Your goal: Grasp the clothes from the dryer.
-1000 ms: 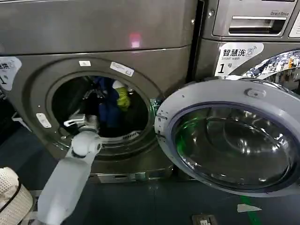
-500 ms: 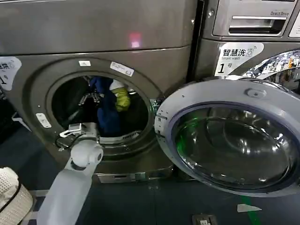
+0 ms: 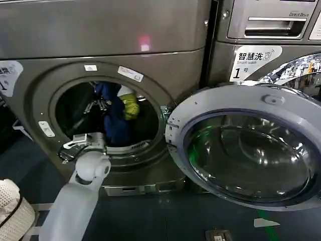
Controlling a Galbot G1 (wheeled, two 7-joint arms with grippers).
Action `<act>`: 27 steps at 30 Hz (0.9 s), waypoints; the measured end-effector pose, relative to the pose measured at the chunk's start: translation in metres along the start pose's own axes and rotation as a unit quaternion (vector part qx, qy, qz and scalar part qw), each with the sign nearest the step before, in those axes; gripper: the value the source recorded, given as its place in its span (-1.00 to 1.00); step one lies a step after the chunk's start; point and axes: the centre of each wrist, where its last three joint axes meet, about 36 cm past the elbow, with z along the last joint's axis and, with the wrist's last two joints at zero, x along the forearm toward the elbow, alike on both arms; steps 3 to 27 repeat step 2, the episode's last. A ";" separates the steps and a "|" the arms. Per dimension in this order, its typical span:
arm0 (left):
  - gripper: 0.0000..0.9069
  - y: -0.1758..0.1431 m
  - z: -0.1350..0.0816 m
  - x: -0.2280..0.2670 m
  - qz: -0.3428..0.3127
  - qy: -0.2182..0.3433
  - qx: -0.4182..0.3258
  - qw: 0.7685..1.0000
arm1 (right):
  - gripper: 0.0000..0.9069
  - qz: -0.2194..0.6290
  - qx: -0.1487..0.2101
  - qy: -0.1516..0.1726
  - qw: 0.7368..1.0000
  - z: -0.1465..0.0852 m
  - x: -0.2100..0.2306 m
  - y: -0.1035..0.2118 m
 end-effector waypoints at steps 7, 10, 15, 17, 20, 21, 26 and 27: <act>-1.00 0.000 0.000 0.000 0.000 0.000 0.000 1.000 | 1.00 0.000 0.000 0.000 1.000 0.000 0.000 0.000; -1.00 0.000 0.000 0.000 0.000 0.000 0.000 1.000 | 1.00 0.000 0.000 0.000 1.000 0.000 0.000 0.000; -1.00 0.000 0.000 0.000 0.000 0.000 0.000 1.000 | 1.00 0.000 0.000 0.000 1.000 0.000 0.000 0.000; -1.00 0.000 0.000 0.000 0.000 0.000 0.000 1.000 | 1.00 0.000 0.000 0.000 1.000 0.000 0.000 0.000; -1.00 0.000 0.000 0.000 0.000 0.000 0.000 1.000 | 1.00 0.000 0.000 0.000 1.000 0.000 0.000 0.000; -1.00 0.000 0.000 0.000 0.000 0.000 0.000 1.000 | 1.00 0.000 0.000 0.000 1.000 0.000 0.000 0.000; -1.00 0.000 0.000 0.000 0.000 0.000 0.000 1.000 | 1.00 0.000 0.000 0.000 1.000 0.000 0.000 0.000; -1.00 0.000 0.000 0.000 0.000 0.000 0.000 1.000 | 1.00 0.000 0.000 0.000 1.000 0.000 0.000 0.000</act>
